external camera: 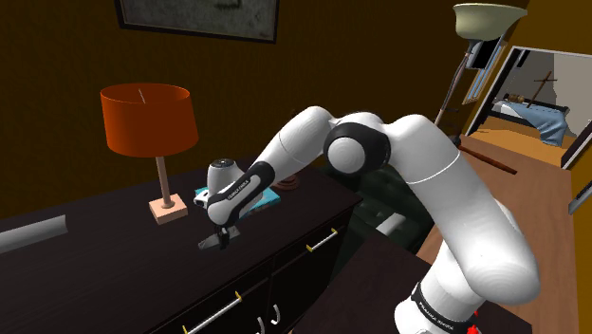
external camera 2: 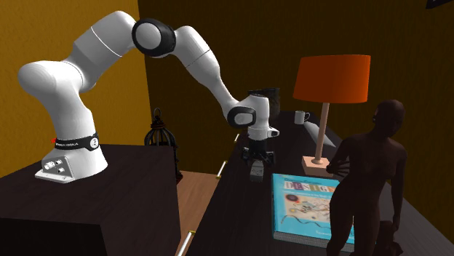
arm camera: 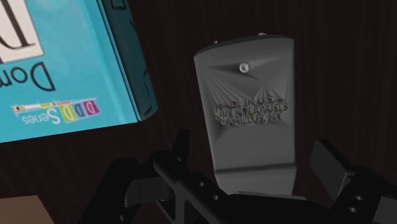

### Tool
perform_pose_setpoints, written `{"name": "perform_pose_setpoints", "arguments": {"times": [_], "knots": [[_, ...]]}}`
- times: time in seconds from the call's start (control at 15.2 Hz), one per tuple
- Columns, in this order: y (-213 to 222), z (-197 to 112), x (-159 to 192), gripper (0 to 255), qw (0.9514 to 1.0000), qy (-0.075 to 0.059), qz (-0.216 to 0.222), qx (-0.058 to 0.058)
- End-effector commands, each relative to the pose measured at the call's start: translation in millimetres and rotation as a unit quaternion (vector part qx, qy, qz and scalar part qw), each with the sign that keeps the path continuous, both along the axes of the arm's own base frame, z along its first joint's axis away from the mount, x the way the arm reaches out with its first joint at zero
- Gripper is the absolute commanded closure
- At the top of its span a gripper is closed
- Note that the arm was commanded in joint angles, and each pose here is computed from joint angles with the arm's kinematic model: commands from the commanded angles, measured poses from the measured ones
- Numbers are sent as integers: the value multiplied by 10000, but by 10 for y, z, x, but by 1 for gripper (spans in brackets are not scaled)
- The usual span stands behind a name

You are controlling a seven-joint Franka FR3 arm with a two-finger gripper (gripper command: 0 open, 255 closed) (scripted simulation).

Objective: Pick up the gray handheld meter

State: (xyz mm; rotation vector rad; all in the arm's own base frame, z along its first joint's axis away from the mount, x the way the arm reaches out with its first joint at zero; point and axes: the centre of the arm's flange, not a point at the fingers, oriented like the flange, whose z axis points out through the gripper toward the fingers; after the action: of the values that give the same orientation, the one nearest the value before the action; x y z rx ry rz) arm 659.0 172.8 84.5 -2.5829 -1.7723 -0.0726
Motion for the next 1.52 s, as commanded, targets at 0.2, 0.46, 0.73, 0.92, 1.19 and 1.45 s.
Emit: {"name": "perform_pose_setpoints", "arguments": {"times": [0.2,0.46,0.73,0.92,1.19,1.45], "knots": [[0,-21,-5,255,10000,-3,0,1],[0,-21,-3,255,10000,-3,0,1],[1,86,-1,255,10000,-3,0,1],[1,245,0,255,10000,-3,0,1],[1,456,0,255,10000,-3,0,1],[1,667,-1,255,10000,-3,0,1]]}}
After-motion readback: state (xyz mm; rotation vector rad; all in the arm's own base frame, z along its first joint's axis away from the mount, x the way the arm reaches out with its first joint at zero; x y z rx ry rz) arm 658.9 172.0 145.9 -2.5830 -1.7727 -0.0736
